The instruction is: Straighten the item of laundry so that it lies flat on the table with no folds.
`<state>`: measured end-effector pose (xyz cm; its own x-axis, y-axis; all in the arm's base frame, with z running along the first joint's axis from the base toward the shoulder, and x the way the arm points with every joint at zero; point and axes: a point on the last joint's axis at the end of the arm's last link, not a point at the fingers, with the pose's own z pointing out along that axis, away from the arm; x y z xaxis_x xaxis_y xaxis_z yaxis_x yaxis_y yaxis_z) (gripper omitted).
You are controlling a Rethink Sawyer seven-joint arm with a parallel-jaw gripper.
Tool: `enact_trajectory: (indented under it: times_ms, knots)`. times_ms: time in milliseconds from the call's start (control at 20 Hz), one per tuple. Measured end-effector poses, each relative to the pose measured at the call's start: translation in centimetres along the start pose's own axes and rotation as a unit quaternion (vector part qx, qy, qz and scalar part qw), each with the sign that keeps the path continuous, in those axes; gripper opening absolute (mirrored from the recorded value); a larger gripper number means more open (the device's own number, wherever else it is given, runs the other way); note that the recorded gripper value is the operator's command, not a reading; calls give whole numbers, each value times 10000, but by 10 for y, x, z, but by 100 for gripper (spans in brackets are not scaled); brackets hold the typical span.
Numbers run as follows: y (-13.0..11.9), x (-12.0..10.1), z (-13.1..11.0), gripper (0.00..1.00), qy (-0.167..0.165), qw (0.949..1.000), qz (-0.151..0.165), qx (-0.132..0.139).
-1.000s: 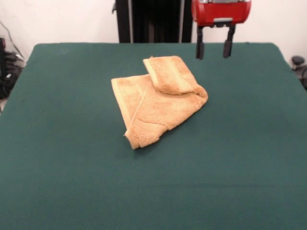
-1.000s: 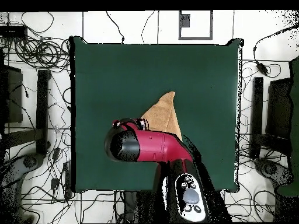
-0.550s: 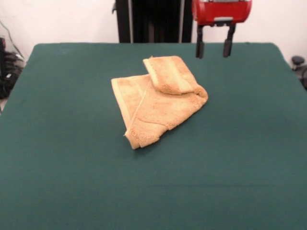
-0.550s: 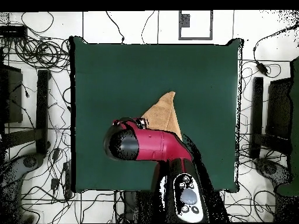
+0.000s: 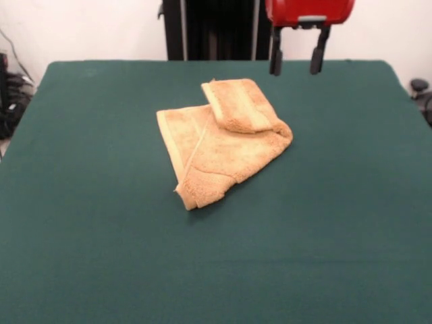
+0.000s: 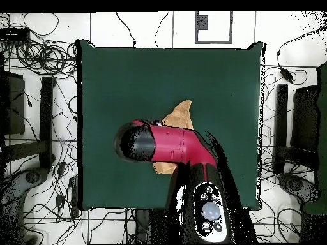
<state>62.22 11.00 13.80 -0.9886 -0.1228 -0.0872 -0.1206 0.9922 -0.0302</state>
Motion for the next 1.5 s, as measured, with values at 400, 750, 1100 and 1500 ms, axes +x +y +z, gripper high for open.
enact_trajectory:
  times_ms: [400, 750, 1100, 1500]
  knots:
    - [-25, -14, -8, 100, 33, 9998, 173, 15]
    - [-42, -14, -2, 100, -218, 9993, 300, 76]
    - [-45, -12, 4, 100, -459, 9983, 330, 122]
    - [-54, 6, 16, 100, -526, 9976, 442, 132]
